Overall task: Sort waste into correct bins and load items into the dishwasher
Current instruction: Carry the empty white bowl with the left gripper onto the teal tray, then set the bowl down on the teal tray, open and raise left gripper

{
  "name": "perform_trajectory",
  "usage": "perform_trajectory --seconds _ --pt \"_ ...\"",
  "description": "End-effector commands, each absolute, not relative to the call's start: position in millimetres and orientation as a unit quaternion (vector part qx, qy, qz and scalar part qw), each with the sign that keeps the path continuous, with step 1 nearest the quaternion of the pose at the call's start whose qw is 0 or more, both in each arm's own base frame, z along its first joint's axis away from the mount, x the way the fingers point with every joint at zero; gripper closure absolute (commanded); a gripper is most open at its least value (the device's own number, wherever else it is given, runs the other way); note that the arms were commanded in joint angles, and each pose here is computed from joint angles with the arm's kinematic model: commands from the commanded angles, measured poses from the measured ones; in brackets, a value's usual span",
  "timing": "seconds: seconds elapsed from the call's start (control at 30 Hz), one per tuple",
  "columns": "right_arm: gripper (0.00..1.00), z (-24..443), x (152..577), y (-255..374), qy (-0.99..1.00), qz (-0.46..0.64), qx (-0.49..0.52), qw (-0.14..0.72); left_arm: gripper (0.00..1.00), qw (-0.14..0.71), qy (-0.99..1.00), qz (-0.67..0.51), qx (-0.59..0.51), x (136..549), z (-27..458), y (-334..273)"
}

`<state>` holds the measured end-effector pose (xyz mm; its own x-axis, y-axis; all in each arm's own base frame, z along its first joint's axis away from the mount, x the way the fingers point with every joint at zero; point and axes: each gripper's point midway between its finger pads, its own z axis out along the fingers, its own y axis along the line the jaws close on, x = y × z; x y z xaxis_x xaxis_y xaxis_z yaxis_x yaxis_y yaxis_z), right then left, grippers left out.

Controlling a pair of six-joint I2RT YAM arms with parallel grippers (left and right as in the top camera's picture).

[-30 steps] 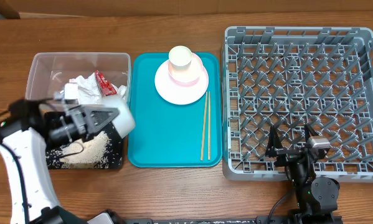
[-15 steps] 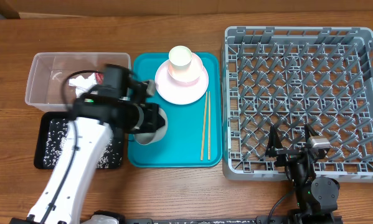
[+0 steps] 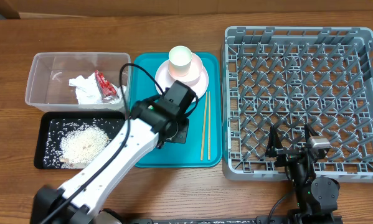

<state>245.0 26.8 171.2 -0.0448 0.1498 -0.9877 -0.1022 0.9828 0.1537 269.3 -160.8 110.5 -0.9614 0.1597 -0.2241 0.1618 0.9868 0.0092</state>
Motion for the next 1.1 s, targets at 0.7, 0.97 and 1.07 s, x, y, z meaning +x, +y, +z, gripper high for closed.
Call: perform_trajectory --seconds 0.7,0.97,1.07 --pt "0.0 170.4 245.0 26.9 0.714 0.091 0.015 0.694 0.89 0.068 0.993 0.057 0.073 285.2 54.8 -157.8" --pt "0.0 170.4 245.0 27.0 0.714 0.091 0.015 0.694 0.4 0.063 0.994 0.058 0.061 287.9 65.1 -151.6" --pt "0.0 170.4 245.0 27.0 0.714 0.091 0.015 0.694 0.44 0.074 0.995 0.058 0.045 299.2 89.8 -144.3"
